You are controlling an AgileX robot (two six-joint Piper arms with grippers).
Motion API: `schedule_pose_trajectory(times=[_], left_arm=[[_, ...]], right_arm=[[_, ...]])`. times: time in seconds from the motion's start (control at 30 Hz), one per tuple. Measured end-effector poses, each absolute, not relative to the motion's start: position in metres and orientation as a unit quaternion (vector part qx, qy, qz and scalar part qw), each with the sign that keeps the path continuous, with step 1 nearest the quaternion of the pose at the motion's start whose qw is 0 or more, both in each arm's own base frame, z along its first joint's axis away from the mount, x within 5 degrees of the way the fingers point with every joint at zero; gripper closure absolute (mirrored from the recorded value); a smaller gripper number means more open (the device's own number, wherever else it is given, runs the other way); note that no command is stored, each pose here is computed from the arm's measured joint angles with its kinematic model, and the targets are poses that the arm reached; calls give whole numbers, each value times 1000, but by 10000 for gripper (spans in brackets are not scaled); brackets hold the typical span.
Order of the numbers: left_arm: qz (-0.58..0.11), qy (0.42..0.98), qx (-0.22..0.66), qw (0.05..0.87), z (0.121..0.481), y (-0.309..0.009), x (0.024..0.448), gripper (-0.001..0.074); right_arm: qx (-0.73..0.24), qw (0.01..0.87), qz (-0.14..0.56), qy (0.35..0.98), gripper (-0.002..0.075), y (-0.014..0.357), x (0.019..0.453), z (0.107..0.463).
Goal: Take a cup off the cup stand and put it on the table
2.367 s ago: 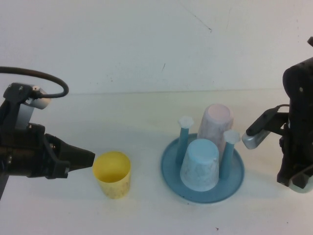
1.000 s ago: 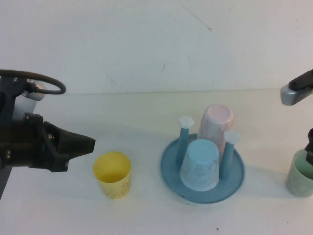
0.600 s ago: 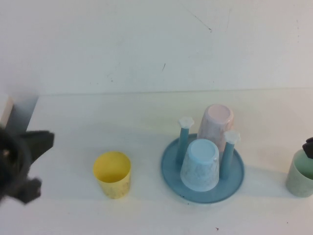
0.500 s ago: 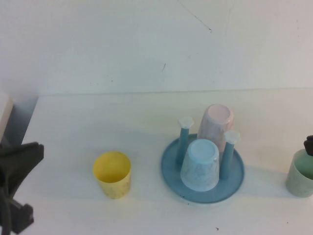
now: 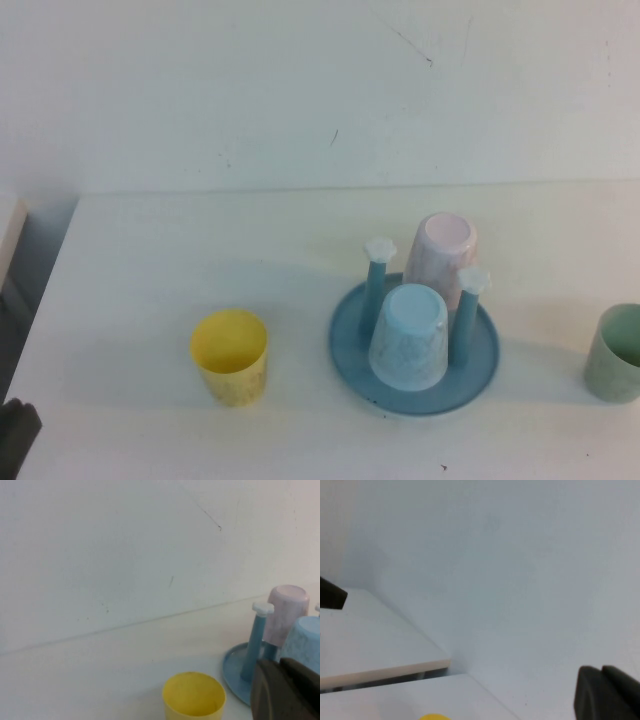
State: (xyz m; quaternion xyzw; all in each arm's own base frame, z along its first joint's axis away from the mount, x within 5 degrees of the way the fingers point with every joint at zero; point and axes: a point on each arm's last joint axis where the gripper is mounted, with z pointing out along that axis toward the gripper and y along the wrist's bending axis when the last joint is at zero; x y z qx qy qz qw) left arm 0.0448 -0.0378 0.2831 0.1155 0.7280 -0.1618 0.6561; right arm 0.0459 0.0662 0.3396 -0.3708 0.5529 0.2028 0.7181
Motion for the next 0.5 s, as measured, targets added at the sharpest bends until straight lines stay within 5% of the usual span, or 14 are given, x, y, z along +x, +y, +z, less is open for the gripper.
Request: schedule_pose_trajectory(times=[0.5], left_arm=[[-237, 773, 194, 556, 245, -56, 29, 736]], right_arm=[[-278, 736, 171, 593, 727, 53, 57, 323]])
